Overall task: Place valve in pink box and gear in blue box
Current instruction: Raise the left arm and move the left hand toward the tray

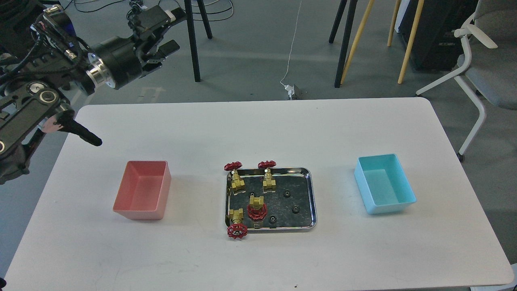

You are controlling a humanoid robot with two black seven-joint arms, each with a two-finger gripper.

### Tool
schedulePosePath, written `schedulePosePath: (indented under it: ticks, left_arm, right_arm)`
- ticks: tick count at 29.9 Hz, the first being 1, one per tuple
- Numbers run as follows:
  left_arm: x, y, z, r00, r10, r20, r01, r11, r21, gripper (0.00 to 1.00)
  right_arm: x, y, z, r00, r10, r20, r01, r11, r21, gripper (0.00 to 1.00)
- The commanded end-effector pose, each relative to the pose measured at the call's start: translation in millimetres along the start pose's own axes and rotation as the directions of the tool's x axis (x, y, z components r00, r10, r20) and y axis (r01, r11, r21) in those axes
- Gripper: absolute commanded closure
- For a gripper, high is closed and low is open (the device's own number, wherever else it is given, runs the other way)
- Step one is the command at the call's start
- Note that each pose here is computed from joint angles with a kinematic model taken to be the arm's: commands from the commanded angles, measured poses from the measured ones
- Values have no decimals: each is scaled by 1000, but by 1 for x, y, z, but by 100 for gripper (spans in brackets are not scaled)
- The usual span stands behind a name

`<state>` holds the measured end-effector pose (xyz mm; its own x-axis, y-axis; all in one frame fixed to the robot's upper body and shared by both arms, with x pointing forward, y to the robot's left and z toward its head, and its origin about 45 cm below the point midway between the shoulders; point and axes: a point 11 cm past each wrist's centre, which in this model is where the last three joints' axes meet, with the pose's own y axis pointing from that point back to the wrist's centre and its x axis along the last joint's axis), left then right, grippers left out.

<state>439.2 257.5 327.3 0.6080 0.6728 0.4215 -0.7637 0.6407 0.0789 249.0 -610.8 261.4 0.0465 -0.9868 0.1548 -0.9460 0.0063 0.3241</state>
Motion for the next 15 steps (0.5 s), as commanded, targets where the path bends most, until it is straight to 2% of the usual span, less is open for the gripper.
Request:
schedulePosePath:
  ticks: [1, 6, 12, 15]
  left_arm:
    - [-4, -4, 2, 1000, -3, -9, 3, 1000, -9, 0]
    - [-5, -5, 1, 1000, 3, -10, -4, 1000, -7, 0]
    - [-5, -6, -5, 1000, 27, 2, -27, 1000, 16, 0]
    - [-11, -7, -9, 998, -5, 64, 2, 999, 46, 1]
  right_arm:
    - [5, 14, 23, 999, 26, 20, -25, 998, -60, 1]
    - [32, 39, 39, 991, 128, 24, -125, 986, -107, 1]
    - [33, 36, 33, 991, 134, 31, -131, 988, -80, 1]
    - [34, 31, 23, 990, 134, 34, -132, 990, -50, 1]
